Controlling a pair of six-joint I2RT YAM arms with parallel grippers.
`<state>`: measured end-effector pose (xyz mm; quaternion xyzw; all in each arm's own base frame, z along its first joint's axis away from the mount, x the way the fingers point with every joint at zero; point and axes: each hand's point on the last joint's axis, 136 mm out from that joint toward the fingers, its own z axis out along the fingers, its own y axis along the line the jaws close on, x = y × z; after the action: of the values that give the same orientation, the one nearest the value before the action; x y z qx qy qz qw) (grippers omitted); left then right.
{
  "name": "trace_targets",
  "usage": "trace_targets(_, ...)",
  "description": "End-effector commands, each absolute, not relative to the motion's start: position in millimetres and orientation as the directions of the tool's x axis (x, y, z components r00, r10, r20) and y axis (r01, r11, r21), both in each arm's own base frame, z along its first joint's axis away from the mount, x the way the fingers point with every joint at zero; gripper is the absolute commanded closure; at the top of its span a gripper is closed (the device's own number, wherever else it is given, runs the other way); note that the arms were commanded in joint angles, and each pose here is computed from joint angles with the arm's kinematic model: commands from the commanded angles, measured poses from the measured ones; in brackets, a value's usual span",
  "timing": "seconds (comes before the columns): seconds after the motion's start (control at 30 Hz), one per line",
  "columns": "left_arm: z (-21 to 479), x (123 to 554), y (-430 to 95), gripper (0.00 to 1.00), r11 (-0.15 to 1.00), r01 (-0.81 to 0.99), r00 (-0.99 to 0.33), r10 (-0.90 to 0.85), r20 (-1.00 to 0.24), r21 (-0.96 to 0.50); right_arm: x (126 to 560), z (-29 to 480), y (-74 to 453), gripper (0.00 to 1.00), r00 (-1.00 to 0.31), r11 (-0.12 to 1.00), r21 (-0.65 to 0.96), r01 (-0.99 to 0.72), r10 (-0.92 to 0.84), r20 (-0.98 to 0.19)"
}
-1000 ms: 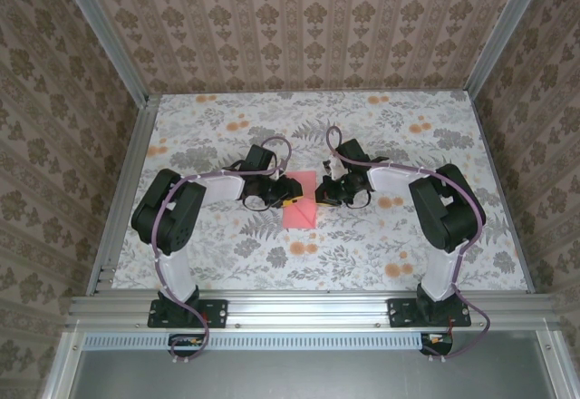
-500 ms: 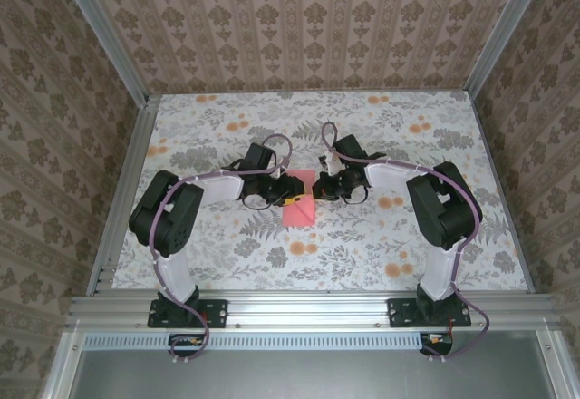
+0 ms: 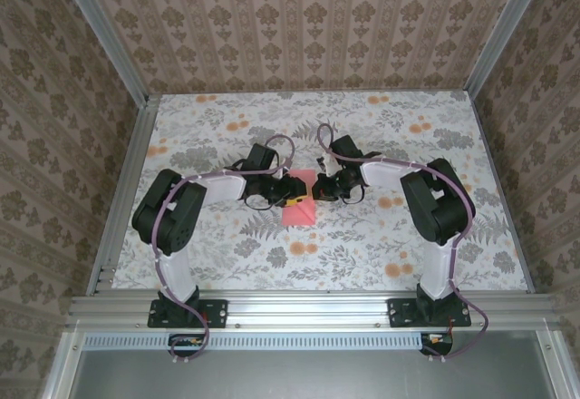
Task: Fold a paper plane with a square sheet of paper (pick it up from the middle)
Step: Fold the triangle a second time at the center of the table.
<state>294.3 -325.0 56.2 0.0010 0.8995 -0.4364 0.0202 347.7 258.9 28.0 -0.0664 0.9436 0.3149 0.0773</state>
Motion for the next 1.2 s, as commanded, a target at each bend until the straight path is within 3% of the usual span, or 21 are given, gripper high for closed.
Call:
trace_targets(0.0,59,295,-333,0.64,0.605,0.034,-0.999,0.005,-0.038,-0.796,351,25,259,0.94,-0.975,0.812,0.549,-0.195,-0.102,-0.195)
trace_targets(1.17,42,294,-329,0.65,0.649,0.014,-1.0,0.005,-0.015,-0.761,345,18,258,0.92,-0.98,0.825,0.536,-0.18,-0.106,-0.166)
